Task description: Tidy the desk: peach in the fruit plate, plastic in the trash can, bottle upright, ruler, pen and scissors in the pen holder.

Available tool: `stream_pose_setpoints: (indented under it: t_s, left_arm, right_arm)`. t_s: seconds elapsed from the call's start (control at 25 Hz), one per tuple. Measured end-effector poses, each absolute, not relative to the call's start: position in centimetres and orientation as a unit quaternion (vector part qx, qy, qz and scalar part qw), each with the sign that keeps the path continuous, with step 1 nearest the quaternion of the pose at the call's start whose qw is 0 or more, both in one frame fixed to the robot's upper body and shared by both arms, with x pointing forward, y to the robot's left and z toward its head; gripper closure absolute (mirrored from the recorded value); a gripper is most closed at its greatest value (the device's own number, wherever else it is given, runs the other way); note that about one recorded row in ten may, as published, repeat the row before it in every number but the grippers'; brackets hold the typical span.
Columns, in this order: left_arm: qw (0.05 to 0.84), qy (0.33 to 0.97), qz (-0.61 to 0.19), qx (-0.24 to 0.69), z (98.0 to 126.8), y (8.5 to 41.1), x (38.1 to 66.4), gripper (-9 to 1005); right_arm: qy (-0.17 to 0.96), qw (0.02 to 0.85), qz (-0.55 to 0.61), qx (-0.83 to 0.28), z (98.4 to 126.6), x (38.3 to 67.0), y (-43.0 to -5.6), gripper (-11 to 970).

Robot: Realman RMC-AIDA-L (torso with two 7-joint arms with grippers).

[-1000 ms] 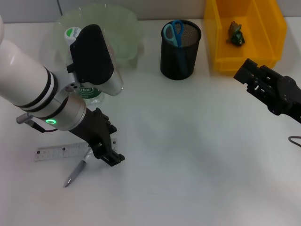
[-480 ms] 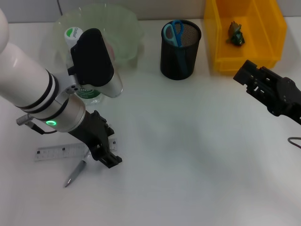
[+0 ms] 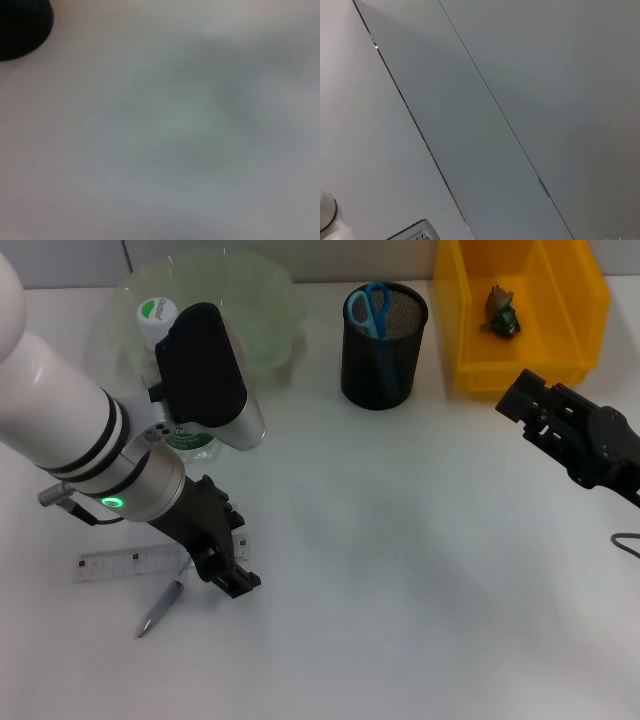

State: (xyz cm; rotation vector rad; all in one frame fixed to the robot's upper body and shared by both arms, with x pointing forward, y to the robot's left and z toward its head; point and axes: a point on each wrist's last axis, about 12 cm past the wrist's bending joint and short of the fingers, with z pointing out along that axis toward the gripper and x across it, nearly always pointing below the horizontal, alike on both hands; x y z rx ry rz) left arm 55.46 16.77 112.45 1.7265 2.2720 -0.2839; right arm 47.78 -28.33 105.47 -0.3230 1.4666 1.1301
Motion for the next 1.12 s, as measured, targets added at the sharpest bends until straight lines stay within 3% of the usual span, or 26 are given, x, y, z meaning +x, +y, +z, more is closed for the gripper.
stream_pose_setpoints:
  t_s: [1.12]
  left_arm:
    - [0.126,0.782,-0.083,0.604,111.92,16.58,55.60,335]
  right_arm:
    - [0.628,0.589,0.489,-0.138,105.54,47.89,-28.20,421]
